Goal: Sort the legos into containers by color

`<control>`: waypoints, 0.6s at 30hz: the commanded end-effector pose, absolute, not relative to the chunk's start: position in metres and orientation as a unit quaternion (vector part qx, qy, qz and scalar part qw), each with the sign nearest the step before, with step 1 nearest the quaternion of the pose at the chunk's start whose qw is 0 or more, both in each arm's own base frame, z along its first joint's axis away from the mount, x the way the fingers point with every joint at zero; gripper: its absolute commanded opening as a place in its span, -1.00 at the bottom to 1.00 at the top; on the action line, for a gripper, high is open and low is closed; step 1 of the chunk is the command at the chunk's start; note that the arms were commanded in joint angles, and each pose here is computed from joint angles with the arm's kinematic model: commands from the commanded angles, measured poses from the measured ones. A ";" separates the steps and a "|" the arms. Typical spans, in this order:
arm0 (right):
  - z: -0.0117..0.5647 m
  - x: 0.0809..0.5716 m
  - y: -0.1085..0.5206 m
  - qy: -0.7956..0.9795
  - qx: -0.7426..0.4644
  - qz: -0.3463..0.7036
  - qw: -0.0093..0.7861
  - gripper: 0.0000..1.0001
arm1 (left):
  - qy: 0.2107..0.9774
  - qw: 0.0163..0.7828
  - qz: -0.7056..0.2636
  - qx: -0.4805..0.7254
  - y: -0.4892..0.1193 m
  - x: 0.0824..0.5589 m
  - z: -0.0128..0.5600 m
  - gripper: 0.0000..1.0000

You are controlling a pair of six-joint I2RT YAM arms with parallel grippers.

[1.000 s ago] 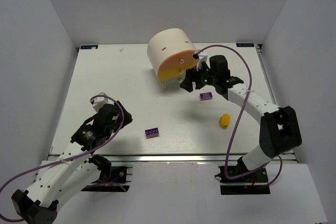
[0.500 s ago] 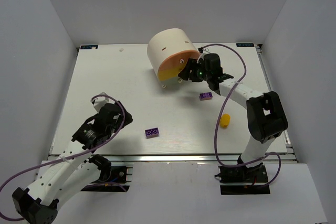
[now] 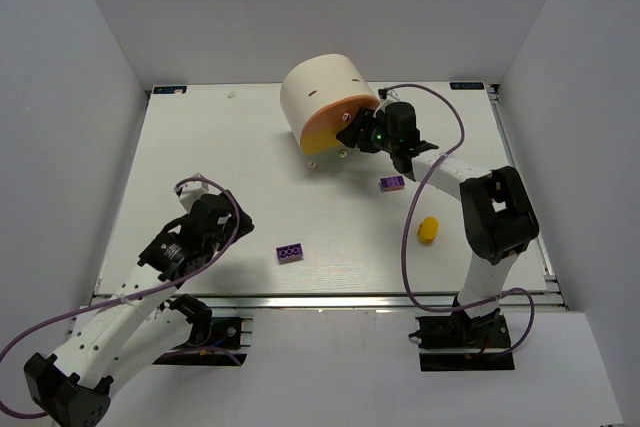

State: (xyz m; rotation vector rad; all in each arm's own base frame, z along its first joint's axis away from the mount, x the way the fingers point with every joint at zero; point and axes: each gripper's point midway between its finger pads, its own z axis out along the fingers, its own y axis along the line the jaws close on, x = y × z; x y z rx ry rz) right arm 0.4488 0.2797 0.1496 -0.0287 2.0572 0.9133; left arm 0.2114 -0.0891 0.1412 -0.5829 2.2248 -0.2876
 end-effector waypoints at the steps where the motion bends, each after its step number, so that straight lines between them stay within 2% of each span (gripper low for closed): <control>1: 0.174 0.470 0.283 0.800 0.003 0.379 0.465 0.12 | 0.873 0.411 -0.123 -0.233 -0.090 0.214 0.156 0.76; 5: 0.175 0.474 0.284 0.794 0.005 0.383 0.472 0.03 | 0.873 0.411 -0.122 -0.232 -0.089 0.214 0.159 0.76; 15: 0.176 0.469 0.282 0.784 -0.012 0.394 0.479 -0.56 | 0.872 0.411 -0.125 -0.234 -0.089 0.213 0.158 0.76; 18: 0.178 0.461 0.281 0.783 -0.017 0.399 0.478 -0.61 | 0.871 0.413 -0.127 -0.235 -0.090 0.214 0.159 0.76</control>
